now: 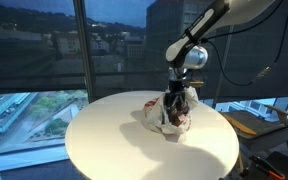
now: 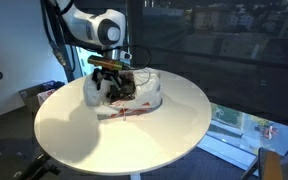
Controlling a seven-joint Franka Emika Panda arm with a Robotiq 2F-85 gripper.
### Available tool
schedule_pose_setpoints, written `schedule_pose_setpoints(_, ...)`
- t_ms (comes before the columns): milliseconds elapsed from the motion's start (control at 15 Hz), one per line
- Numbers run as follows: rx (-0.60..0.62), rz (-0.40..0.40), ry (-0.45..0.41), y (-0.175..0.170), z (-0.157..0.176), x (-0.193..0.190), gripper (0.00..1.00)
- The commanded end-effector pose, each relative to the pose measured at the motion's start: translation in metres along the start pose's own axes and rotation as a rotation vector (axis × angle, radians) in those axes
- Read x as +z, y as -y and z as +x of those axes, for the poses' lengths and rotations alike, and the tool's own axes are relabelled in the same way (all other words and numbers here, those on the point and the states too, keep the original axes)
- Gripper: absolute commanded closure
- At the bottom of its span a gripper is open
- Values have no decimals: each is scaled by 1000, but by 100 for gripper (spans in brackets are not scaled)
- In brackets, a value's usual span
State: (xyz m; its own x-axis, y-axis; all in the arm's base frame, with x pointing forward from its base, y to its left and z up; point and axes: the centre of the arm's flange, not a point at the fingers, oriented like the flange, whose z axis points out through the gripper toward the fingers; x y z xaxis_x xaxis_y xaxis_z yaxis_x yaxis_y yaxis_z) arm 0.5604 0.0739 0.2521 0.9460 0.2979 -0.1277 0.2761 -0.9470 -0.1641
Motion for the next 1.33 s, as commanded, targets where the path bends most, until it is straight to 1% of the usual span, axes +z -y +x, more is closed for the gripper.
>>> schedule_pose_setpoints(0,3,3,-37,-4,46,12,0)
schedule_pose_setpoints(133,72,-20,-32,2,40,16,0)
schedule_pose_setpoints(200,117,-40,-49,7,34,16,0)
schedule_pose_setpoints(333,191,-16,-67,17,26,15,0)
schedule_pose_setpoints(467,235,11,-75,25,22,17,0)
schedule_pose_setpoints(667,329,27,-119,29,10,14,0)
schedule_pose_setpoints(800,416,15,-174,22,2,9,0)
schedule_pose_setpoints(933,503,16,-229,9,-7,2,0)
schedule_pose_setpoints(1067,581,40,-272,-4,-11,-2,0)
schedule_pose_setpoints(1267,641,85,-333,-19,-8,-2,0)
